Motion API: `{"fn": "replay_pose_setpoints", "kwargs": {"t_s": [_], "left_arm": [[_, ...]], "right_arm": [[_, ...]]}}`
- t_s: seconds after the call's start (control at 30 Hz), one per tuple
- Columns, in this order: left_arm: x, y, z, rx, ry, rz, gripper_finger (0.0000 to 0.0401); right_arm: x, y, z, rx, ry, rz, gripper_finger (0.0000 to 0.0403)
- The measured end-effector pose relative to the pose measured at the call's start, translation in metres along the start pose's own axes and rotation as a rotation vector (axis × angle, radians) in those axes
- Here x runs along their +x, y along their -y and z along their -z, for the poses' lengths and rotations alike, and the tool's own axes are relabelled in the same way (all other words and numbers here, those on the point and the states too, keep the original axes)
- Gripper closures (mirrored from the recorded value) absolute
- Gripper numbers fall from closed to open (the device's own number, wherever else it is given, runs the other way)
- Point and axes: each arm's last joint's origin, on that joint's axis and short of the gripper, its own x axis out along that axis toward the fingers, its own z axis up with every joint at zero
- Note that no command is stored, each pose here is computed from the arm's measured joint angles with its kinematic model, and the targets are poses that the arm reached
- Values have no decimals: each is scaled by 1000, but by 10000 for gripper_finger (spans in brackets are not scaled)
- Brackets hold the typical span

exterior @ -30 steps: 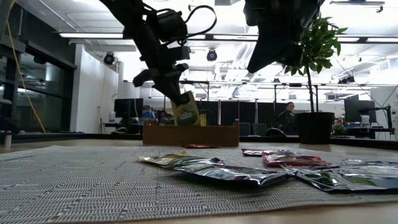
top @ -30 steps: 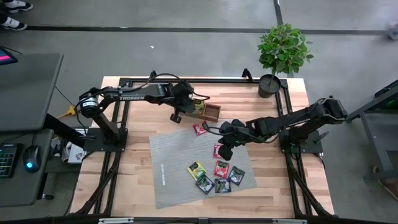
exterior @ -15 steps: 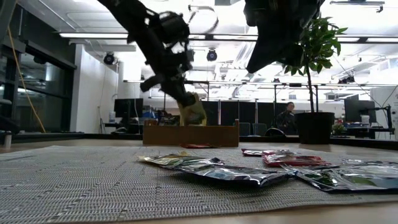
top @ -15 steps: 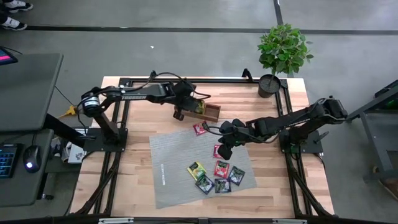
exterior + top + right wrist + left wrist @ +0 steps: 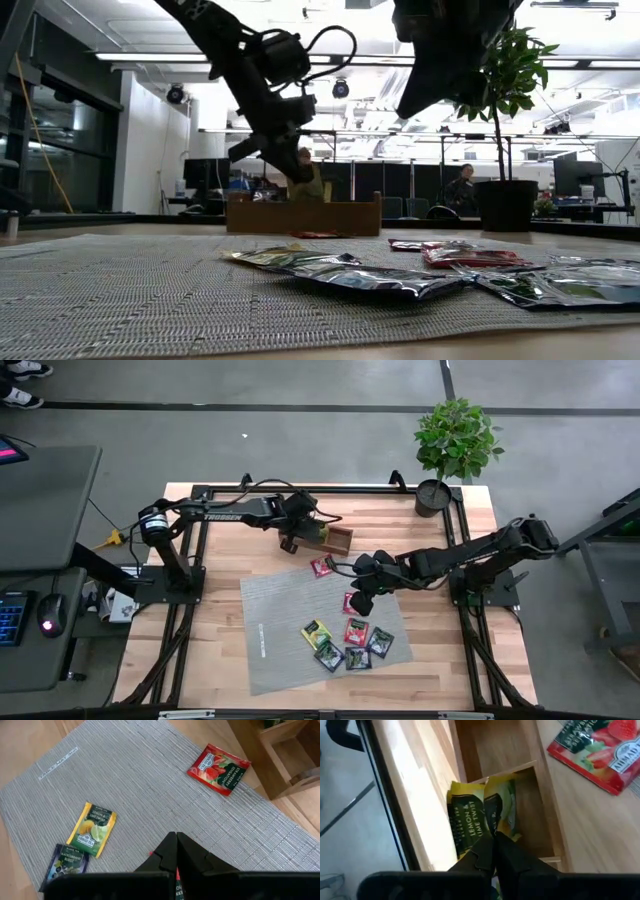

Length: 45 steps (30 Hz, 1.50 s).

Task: Pick & Place Tea
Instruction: Put the yellow tea bag into the middle section of the wooden organizer

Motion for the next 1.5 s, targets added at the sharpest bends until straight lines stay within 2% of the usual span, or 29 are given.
{"fn": "replay_pose_setpoints", "kwargs": {"t_s": [0.1,0.43,0.57,0.7,0.8,0.97,1.2,1.37,1.5], "left_arm": [[-4,-5,-3,16,5,-8,364],[-31,-31,-22,-14,9,-20,229],[-41,-34,-23,-142,-19,39,210],[-48,-23,-24,-375,101,231,211],[-52,-2,-35,-469,180,328,220],[-49,57,-56,-522,138,405,236],[-66,141,-78,-656,97,370,245],[-79,191,-86,-756,97,311,245],[-85,217,-89,-787,131,288,245]], "right_arm": [[0,0,0,-21,-1,1,402],[0,2,3,-97,-39,15,402],[1,2,2,-134,-62,-34,402],[2,3,-4,-187,-32,-72,402],[2,1,-11,-228,18,-109,402],[9,-5,-11,-312,29,-164,403],[38,-22,15,-366,55,-307,403],[46,-34,37,-328,97,-270,403],[46,-53,43,-333,124,-274,403]]}}
